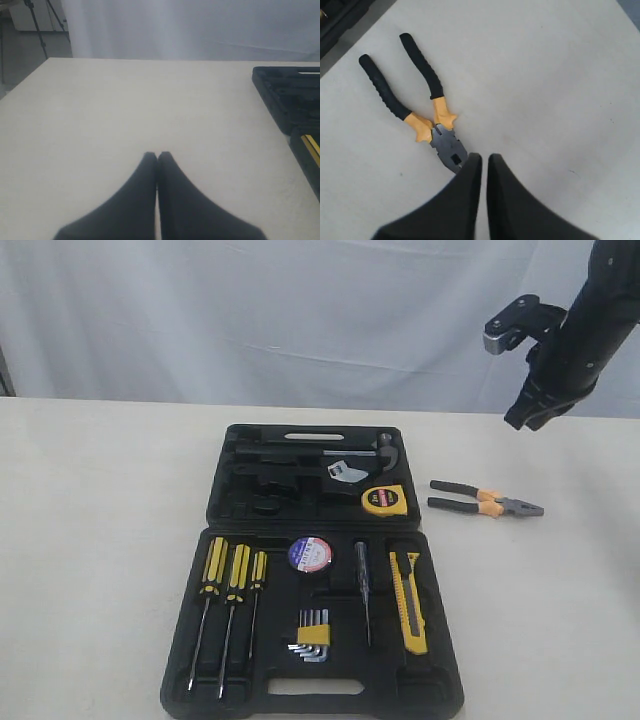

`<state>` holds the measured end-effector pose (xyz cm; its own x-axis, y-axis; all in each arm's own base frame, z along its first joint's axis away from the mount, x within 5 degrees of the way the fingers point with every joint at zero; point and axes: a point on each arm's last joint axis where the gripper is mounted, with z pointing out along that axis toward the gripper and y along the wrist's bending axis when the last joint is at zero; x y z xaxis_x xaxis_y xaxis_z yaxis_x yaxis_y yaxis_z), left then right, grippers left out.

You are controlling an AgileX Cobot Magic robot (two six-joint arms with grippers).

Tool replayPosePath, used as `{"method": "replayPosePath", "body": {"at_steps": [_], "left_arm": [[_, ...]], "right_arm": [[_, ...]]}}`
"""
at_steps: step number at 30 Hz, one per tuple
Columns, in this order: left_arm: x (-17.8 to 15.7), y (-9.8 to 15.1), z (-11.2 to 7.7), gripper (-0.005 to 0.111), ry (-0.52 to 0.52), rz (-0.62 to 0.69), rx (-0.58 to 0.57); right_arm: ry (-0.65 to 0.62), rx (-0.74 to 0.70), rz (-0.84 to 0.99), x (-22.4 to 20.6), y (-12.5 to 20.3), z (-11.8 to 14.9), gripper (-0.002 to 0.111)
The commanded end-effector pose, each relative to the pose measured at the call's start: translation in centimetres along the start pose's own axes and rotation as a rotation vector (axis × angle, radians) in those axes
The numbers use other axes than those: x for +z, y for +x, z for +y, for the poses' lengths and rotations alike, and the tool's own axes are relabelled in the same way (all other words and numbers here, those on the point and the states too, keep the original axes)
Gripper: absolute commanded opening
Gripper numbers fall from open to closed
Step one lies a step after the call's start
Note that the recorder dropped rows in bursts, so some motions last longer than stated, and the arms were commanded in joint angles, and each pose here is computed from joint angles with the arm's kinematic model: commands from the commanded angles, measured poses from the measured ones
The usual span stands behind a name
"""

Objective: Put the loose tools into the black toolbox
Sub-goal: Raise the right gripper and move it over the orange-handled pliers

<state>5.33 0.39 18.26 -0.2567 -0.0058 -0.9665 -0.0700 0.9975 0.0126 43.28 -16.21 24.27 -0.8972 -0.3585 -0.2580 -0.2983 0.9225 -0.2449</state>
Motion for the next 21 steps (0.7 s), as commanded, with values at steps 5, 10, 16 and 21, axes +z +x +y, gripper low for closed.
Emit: {"method": "replayPosePath", "body": {"at_steps": [5,10,16,21], "left_arm": [[0.0,0.0,0.0,0.0,0.005,-0.004,-0.005],[0.0,0.0,0.0,0.0,0.005,-0.004,-0.005],[0.0,0.0,0.0,0.0,0.005,-0.004,-0.005],[0.0,0.0,0.0,0.0,0.005,-0.004,-0.005]], "right_arm": [[-0.042,-0.046,0.048,1.6,1.1,0.9,0.074],[-0.015,-0.289,0.013,3.3,1.6,1.2,0.073],[0.052,-0.215,-0.06,4.9,1.2,1.0,0.073],[-0.019,-0.172,-0.049,6.7,1.4,1.7,0.073]]}}
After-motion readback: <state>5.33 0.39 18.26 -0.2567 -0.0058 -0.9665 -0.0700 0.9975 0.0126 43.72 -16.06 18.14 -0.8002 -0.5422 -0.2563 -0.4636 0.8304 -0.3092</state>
